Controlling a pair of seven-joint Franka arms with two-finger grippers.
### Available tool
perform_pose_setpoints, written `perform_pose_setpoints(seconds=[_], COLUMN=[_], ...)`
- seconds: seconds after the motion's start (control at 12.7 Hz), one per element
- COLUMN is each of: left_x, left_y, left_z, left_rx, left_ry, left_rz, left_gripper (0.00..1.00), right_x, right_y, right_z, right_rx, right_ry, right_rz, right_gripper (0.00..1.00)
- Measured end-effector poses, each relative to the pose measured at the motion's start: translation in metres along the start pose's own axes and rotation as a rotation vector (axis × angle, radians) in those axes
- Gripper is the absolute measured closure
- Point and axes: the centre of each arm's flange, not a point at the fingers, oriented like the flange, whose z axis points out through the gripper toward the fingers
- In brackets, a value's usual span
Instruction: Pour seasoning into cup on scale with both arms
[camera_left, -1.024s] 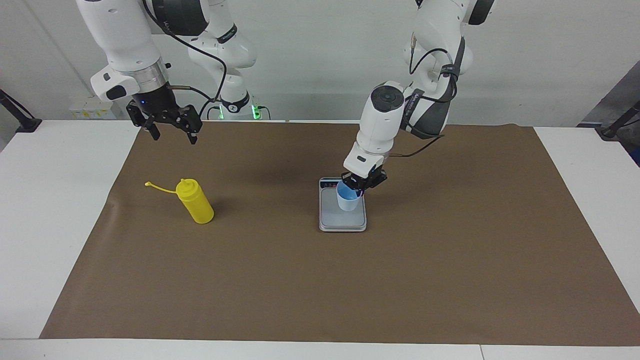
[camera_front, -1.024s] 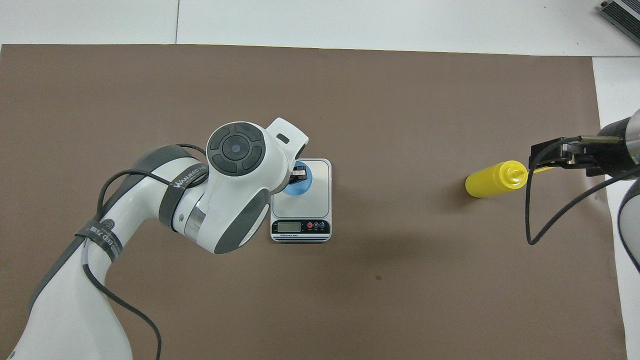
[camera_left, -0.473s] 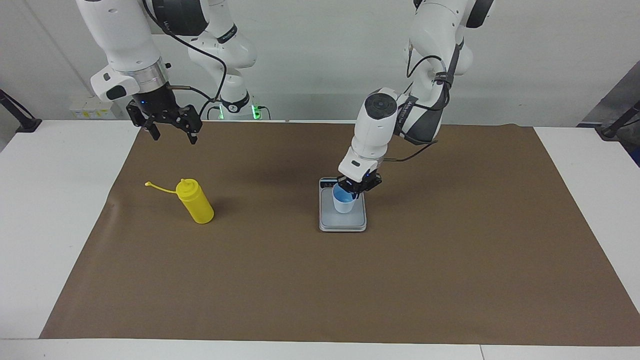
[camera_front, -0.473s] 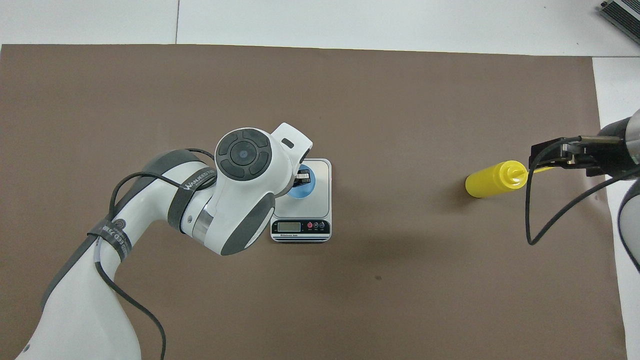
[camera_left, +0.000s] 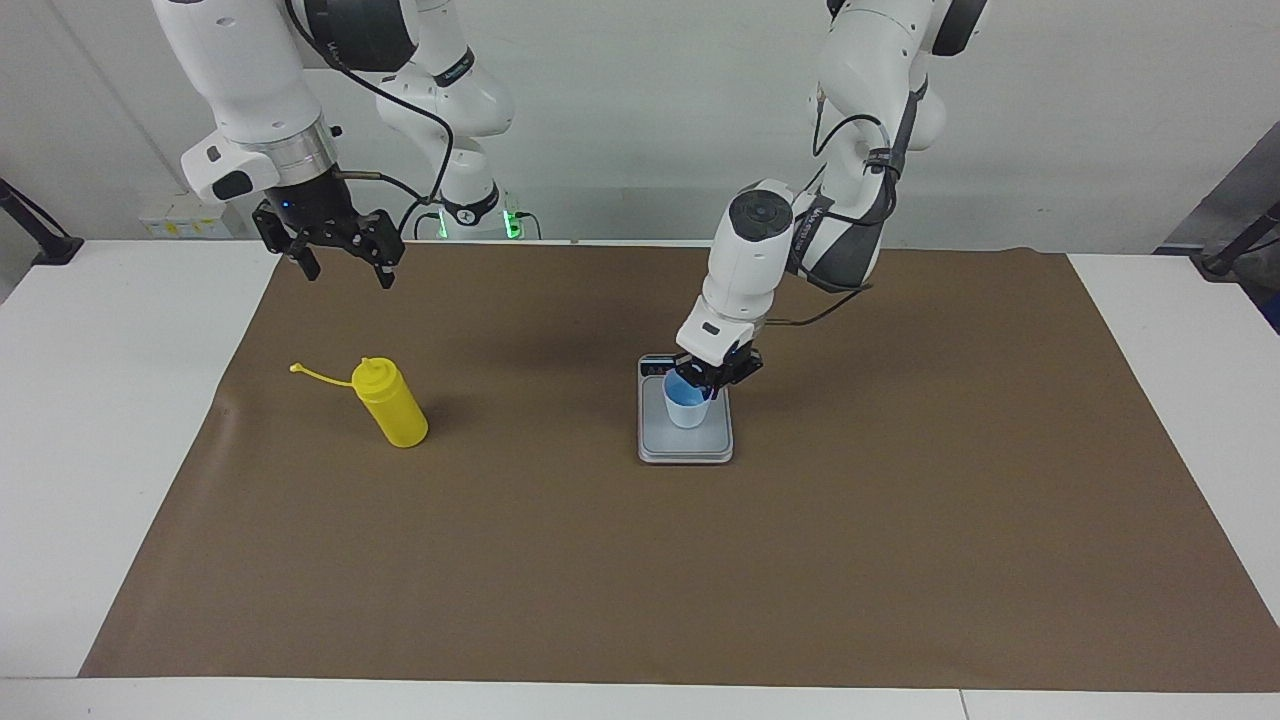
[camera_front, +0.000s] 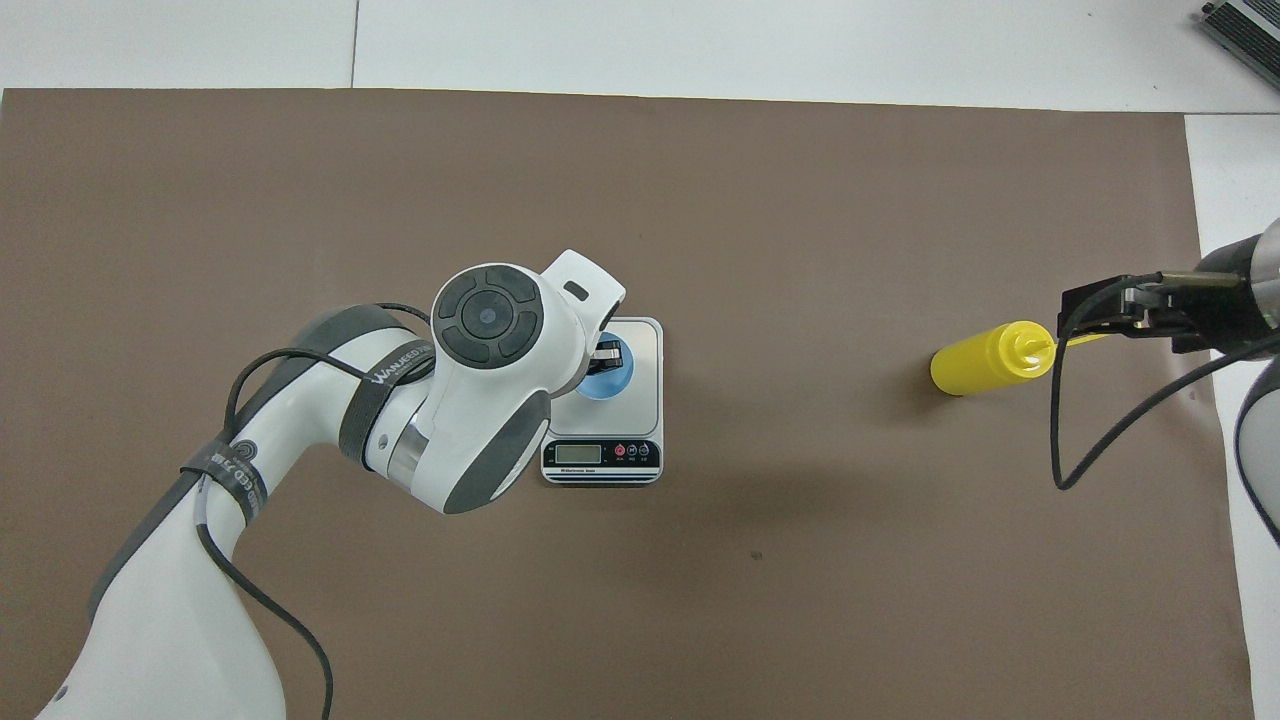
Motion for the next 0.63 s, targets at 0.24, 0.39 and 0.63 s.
perform_pose_setpoints(seconds=[0.24,0.39,0.63], left_x=[0.003,0.015,0.045], left_y=[-0.002,-0.014,-0.054], left_z=[-0.002,-0.016,-0.066], left_rx=[0.006,0.01,0.009], left_ry=[0.013,0.034,0.072], left_rz=[0.001,-0.021,-0.091], left_gripper=[0.48,0.22,0.0], right_x=[0.0,0.0,0.005], right_y=[0.0,0.003,0.026], right_z=[0.001,0.002,0.01], right_rx=[0.0,-0.001,0.057], right_ry=[-0.001,-0.004,0.007], right_rz=[-0.001,-0.01,-0.138], right_gripper=[0.0,0.0,0.0])
